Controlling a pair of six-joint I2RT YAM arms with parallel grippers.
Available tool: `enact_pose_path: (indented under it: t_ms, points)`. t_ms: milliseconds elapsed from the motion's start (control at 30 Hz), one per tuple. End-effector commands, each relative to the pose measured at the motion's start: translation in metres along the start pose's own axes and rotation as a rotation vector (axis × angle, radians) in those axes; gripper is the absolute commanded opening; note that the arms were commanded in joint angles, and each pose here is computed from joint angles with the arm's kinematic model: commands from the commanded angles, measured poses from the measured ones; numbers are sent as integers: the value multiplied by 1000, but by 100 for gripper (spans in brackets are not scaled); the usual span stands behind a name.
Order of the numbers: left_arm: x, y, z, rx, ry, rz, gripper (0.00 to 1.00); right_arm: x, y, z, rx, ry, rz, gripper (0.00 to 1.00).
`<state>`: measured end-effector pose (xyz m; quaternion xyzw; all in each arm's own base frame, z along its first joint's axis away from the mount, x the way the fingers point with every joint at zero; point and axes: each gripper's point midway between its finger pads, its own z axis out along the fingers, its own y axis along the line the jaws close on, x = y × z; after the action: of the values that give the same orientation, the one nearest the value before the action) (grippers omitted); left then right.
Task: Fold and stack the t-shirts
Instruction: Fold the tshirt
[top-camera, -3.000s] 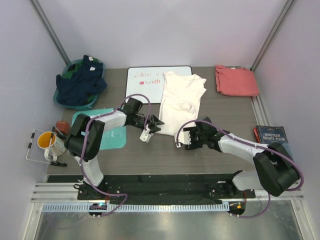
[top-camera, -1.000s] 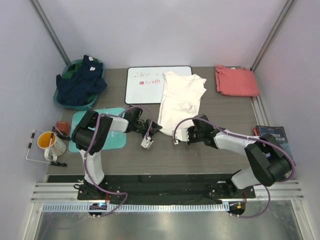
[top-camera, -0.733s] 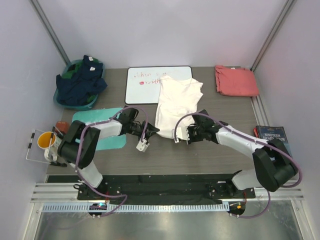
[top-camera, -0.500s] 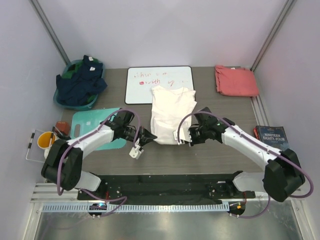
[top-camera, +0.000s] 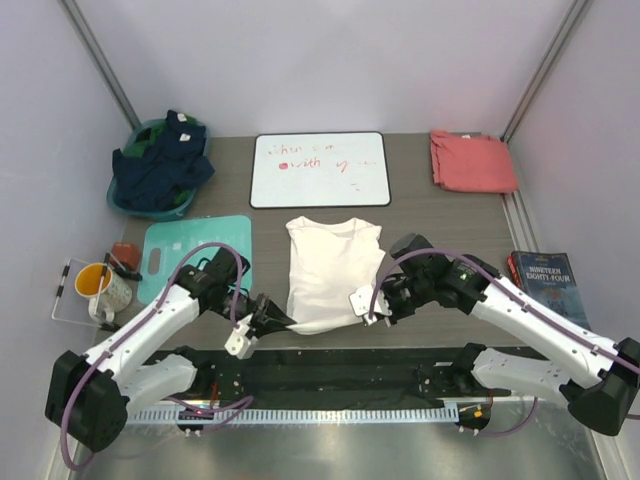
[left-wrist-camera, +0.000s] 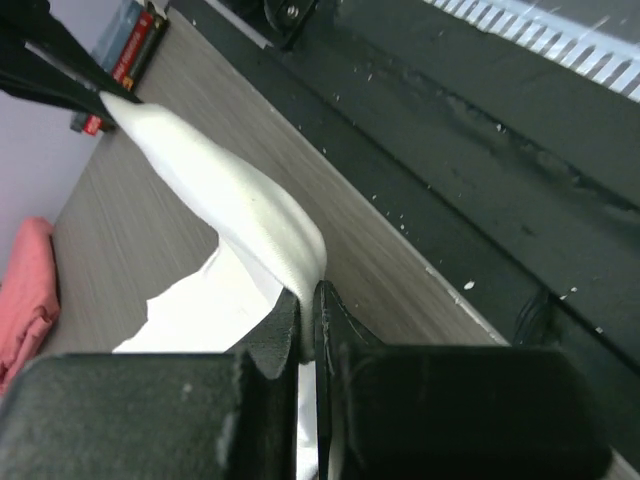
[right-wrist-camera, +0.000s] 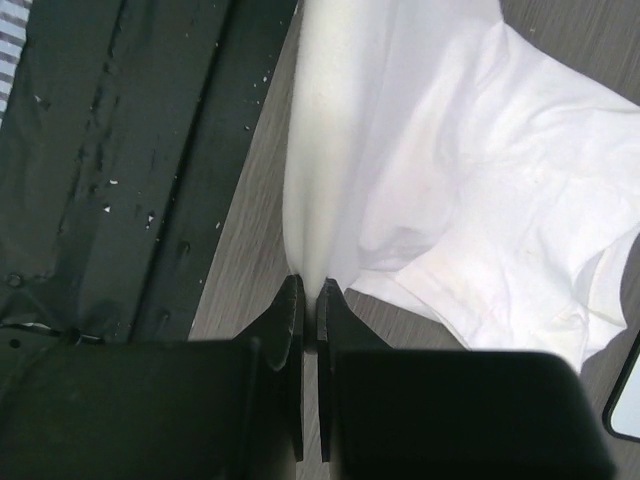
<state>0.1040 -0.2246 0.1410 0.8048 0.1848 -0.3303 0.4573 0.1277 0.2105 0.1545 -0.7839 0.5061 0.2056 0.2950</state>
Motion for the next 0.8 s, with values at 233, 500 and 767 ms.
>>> enact_pose_path:
  t_ms: [233,500,767]
  points:
    - [14,18,-2,-112,76,43,0,29,-28,1,102,170,-14,1]
    - [61,94,-20,-241,241,106,0,38,-71,1,225,255,-103,1]
    - [80,111,-27,-263,262,135,0,45,-124,-11,348,283,-112,1]
